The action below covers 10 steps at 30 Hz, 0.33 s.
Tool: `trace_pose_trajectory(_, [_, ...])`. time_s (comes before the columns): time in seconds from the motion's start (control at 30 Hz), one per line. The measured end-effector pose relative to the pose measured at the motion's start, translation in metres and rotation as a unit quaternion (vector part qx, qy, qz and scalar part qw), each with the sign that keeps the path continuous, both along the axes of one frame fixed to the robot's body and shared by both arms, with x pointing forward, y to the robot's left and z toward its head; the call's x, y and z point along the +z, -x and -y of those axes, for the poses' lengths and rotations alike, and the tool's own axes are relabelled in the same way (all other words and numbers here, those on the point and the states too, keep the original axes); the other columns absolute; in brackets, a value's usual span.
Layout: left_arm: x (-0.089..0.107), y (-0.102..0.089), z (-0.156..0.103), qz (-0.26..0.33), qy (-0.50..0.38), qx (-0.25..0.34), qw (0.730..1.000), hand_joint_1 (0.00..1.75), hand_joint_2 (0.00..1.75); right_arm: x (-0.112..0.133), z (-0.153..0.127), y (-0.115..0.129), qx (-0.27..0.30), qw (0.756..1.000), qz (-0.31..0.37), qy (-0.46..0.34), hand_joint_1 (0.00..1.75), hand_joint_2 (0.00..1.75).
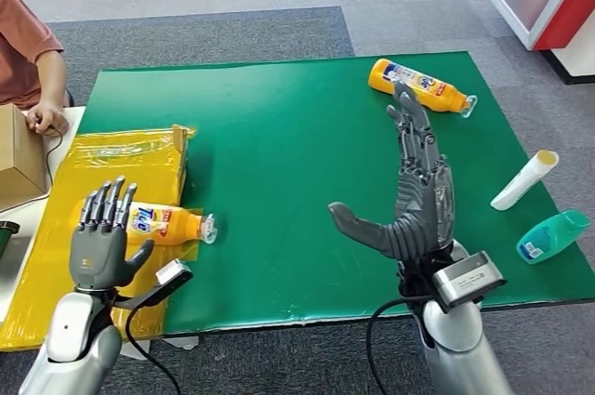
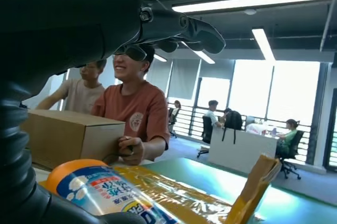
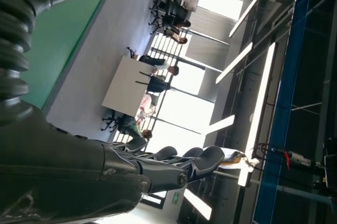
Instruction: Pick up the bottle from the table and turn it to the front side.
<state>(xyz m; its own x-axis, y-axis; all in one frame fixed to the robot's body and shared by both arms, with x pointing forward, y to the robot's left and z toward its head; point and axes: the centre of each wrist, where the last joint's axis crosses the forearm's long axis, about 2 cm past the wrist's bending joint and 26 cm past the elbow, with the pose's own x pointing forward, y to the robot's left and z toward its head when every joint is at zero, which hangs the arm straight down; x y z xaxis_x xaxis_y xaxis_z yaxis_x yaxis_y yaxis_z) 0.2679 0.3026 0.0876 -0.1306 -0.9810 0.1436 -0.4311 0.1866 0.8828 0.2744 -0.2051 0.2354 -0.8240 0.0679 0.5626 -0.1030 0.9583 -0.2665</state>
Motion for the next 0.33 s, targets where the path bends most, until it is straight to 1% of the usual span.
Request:
trace_pose_trajectory(0.1, [0.015,0.004,0.009,0.021,0.061,-0.020,0.998,0.00,1.75,-0.004,0.000,0.003,-0.002,1.000,-0.006,0.006,0.00,1.75])
trace_pose_trajectory(0.17, [0.028,0.009,0.016,0.028,0.134,-0.049,0.989,0.00,1.75,-0.008,0.000,0.007,0.000,1.000,-0.013,0.011,0.00,1.75])
trace_pose_trajectory(0.23, [0.044,0.015,0.026,0.033,0.228,-0.098,0.968,0.00,1.75,-0.013,0.000,0.012,0.005,1.000,-0.023,0.015,0.00,1.75])
trace_pose_trajectory(0.27, [0.052,0.018,0.030,0.035,0.275,-0.127,0.952,0.00,1.75,-0.015,0.000,0.014,0.008,0.999,-0.028,0.017,0.00,1.75])
trace_pose_trajectory(0.3, [0.059,0.021,0.036,0.035,0.329,-0.157,0.931,0.00,1.75,-0.018,0.000,0.017,0.013,0.999,-0.034,0.018,0.00,1.75])
trace_pose_trajectory(0.33, [0.063,0.023,0.038,0.036,0.354,-0.173,0.918,0.00,1.75,-0.019,-0.001,0.018,0.015,0.999,-0.037,0.018,0.00,1.75])
